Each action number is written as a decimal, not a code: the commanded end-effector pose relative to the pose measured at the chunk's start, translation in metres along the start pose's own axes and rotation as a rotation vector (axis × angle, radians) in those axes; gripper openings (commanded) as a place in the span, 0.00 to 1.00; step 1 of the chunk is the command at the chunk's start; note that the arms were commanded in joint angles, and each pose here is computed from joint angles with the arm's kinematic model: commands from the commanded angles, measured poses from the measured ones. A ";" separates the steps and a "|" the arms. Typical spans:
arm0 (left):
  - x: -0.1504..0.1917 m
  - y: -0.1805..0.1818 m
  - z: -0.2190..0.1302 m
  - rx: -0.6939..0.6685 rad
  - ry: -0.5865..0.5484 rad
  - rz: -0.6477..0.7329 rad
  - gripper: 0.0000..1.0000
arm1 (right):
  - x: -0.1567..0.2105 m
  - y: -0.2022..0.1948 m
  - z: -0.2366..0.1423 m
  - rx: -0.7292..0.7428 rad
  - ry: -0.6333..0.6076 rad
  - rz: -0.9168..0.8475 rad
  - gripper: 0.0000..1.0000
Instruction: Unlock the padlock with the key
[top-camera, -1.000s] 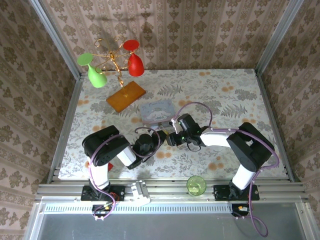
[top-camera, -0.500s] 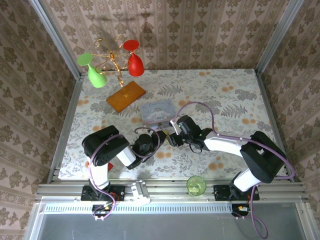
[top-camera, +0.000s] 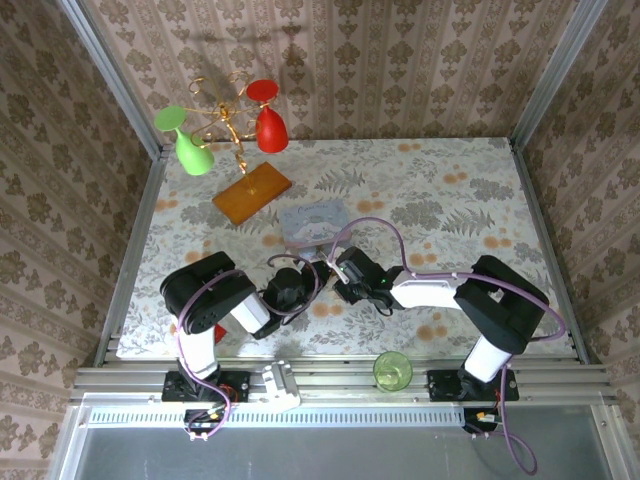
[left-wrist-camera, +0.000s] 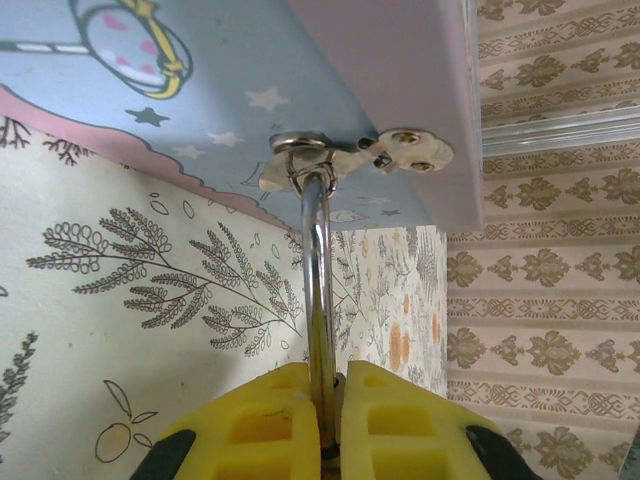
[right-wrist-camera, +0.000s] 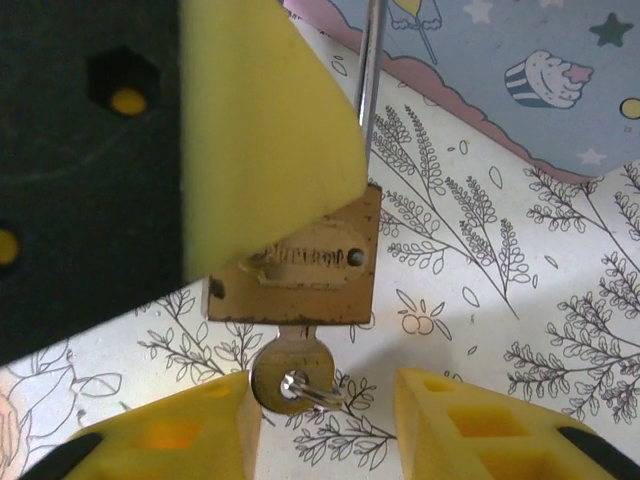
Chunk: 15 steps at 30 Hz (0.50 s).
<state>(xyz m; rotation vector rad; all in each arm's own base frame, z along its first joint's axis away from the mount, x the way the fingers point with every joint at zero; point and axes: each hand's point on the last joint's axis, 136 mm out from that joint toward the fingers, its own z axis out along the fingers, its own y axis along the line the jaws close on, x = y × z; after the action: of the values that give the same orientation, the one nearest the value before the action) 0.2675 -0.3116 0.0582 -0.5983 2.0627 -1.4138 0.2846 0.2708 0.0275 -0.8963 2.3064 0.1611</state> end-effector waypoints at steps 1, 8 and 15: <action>0.004 -0.013 -0.002 0.045 0.015 -0.015 0.00 | -0.026 -0.001 0.000 0.029 -0.091 0.011 0.37; 0.011 -0.010 0.000 0.039 0.032 -0.025 0.00 | -0.035 0.000 0.002 0.032 -0.119 0.007 0.23; 0.008 -0.011 -0.001 0.043 0.029 -0.024 0.00 | -0.027 0.009 0.002 -0.139 -0.123 0.150 0.06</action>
<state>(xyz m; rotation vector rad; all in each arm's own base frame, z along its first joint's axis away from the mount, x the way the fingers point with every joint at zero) 0.2677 -0.3101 0.0554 -0.6224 2.0643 -1.3993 0.2927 0.2841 0.0335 -0.8399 2.2710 0.2472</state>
